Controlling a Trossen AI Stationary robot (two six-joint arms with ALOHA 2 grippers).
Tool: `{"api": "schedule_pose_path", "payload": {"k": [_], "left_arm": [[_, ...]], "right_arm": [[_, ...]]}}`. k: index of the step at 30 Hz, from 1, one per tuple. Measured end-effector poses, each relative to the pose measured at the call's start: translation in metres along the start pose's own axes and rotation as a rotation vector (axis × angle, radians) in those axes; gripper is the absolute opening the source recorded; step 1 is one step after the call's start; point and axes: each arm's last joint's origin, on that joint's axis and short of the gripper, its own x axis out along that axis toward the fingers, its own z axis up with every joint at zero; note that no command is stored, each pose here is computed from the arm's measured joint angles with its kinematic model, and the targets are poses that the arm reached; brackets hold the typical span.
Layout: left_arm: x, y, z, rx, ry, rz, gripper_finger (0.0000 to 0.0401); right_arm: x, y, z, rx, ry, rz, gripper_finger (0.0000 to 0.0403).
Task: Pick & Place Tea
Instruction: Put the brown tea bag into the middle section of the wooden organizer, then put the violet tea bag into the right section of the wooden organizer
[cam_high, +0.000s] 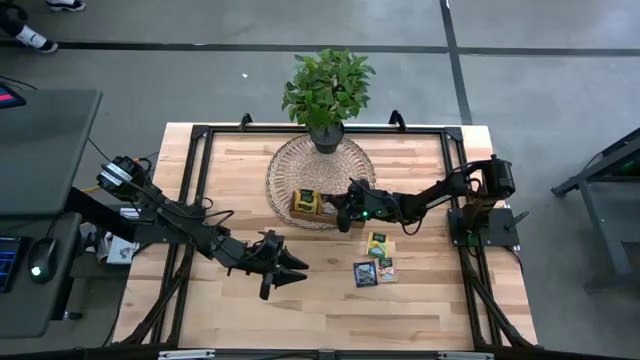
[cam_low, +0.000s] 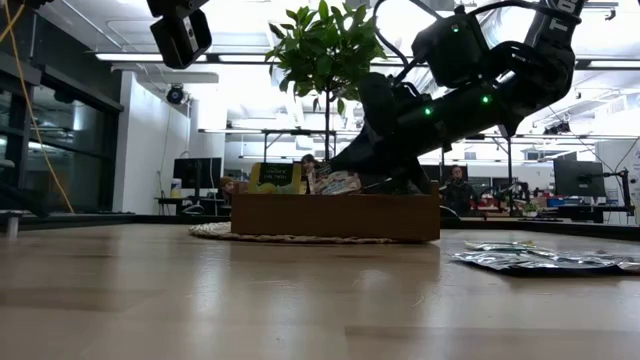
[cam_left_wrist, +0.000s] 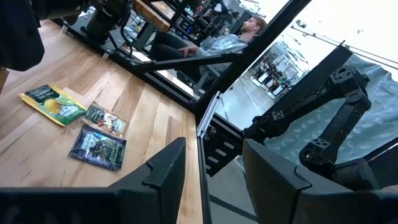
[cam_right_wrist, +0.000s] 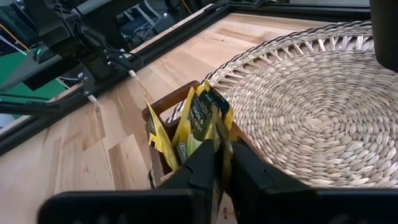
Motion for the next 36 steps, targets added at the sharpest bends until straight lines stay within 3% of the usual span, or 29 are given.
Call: {"api": "schedule_pose_path", "payload": {"k": [8, 13, 26, 31, 36], "left_arm": [[0.000, 0.000, 0.000, 0.000, 0.000, 0.000, 0.0158], [0.000, 0.000, 0.000, 0.000, 0.001, -0.001, 0.0158], [0.000, 0.000, 0.000, 0.000, 0.001, -0.001, 0.0158], [0.000, 0.000, 0.000, 0.001, 0.004, 0.001, 0.0158], [0.000, 0.002, -0.002, 0.009, 0.020, 0.013, 0.0158]], "right_arm": [[0.000, 0.000, 0.000, -0.021, 0.008, 0.011, 0.0116], [-0.001, 0.002, 0.003, -0.053, -0.009, 0.016, 0.0139], [-0.014, 0.007, 0.038, -0.074, -0.120, 0.058, 0.0133], [-0.029, 0.015, 0.057, -0.104, -0.147, 0.124, 0.0106], [-0.055, 0.021, 0.072, -0.141, -0.072, 0.141, 0.0062]]}}
